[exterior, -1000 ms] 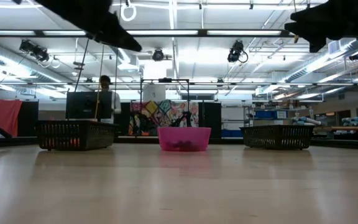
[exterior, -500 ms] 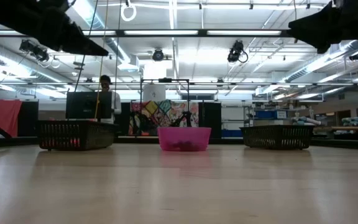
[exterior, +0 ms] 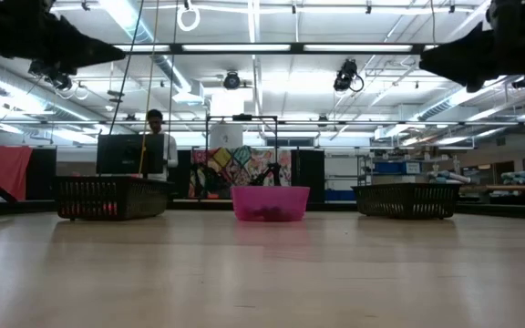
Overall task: Sort Halloween decoration
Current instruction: Return to Home Position
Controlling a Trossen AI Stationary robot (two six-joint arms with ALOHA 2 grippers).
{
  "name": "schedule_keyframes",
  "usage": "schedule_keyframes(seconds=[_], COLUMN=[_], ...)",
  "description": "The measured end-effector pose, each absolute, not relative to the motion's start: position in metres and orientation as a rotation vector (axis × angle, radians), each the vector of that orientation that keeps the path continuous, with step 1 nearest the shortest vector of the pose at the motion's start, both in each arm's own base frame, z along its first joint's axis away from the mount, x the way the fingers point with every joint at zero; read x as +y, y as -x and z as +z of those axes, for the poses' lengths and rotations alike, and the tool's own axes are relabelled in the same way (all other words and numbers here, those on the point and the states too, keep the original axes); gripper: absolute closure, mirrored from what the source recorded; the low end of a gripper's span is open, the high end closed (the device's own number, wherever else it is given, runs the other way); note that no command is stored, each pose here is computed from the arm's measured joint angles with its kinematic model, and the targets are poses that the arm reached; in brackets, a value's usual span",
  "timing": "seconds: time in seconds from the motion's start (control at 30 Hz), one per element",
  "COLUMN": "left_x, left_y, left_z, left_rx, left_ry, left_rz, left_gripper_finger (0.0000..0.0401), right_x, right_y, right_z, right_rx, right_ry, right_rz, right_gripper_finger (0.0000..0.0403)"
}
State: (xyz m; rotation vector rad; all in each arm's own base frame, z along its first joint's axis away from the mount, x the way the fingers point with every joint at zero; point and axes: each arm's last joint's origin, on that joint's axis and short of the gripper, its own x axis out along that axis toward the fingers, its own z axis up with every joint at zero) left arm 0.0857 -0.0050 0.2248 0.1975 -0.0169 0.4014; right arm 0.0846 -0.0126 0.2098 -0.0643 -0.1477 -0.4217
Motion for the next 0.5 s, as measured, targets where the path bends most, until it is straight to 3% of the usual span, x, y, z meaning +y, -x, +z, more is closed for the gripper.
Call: schedule_keyframes(seconds=[0.5], left_x=[-0.013], left_y=[-0.093], left_z=[0.183], left_rx=[-0.155], left_ry=[-0.182], left_rz=[0.168], left_gripper_finger=[0.0401], right_x=[-0.015], right_y=[-0.091], right_z=[0.188], right_rx=[-0.251], right_ry=[-0.086], right_rz=[-0.490], right_gripper_finger=[0.0236])
